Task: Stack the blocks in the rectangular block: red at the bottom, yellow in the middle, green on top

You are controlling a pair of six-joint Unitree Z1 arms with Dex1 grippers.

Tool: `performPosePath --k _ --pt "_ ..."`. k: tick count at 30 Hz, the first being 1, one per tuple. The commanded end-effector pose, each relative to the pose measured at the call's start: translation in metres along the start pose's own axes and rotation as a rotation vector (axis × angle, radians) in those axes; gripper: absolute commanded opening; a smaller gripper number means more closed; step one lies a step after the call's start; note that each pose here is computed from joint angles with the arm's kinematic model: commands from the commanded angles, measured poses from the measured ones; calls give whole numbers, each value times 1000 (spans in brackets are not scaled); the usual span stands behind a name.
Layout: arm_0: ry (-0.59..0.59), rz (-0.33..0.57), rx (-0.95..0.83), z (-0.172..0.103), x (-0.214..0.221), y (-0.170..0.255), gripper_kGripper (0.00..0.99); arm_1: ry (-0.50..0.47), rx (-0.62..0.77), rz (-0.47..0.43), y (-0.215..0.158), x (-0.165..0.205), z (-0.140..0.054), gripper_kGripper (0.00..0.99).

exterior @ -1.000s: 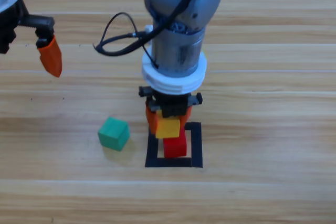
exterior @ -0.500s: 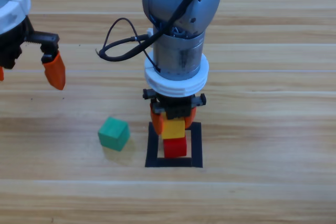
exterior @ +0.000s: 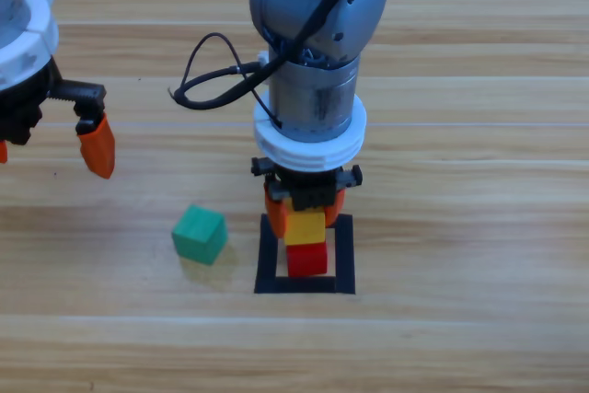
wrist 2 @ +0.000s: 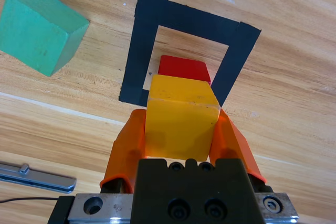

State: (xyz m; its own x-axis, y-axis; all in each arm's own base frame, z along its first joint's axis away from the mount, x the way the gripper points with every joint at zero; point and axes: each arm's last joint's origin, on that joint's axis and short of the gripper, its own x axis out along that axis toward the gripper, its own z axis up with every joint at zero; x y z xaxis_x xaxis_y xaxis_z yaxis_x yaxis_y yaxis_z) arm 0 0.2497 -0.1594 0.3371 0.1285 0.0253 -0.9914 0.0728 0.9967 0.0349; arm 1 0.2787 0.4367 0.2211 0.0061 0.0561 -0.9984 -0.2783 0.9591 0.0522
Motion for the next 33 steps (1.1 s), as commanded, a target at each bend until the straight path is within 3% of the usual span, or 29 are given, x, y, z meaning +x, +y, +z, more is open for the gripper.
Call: performPosePath --k 1,3,5,6,8,9,16,18,23,27,31,33 --pt "4 -7 -23 2 4 3 990 51 -29 -63 6 28 -6 216" --pt "10 -3 -22 4 7 2 990 52 -30 -64 6 28 -6 299" --pt "12 0 -22 5 10 1 990 55 -32 -66 6 30 -6 322" --pt "15 1 -21 5 10 1 990 57 -32 -66 7 31 -6 446" --pt "16 3 -21 5 12 0 990 63 -33 -69 7 35 -5 885" --pt "16 3 -21 5 12 0 990 62 -33 -70 7 35 -5 977" --pt "14 2 -20 6 13 0 990 1 -51 -33 7 6 -6 990" --pt "16 3 -20 6 13 0 989 -56 -56 -11 5 -23 -11 990" --pt "10 0 -22 7 14 -1 989 -302 -98 56 -13 -130 -40 990" --pt "11 2 -25 13 26 -6 990 -415 -205 122 -30 -185 -59 990" --pt "12 0 -5 12 53 -20 986 -420 -219 113 -70 -203 -73 989" --pt "17 -1 5 9 69 -26 980 -473 -253 216 -109 -200 -90 983"
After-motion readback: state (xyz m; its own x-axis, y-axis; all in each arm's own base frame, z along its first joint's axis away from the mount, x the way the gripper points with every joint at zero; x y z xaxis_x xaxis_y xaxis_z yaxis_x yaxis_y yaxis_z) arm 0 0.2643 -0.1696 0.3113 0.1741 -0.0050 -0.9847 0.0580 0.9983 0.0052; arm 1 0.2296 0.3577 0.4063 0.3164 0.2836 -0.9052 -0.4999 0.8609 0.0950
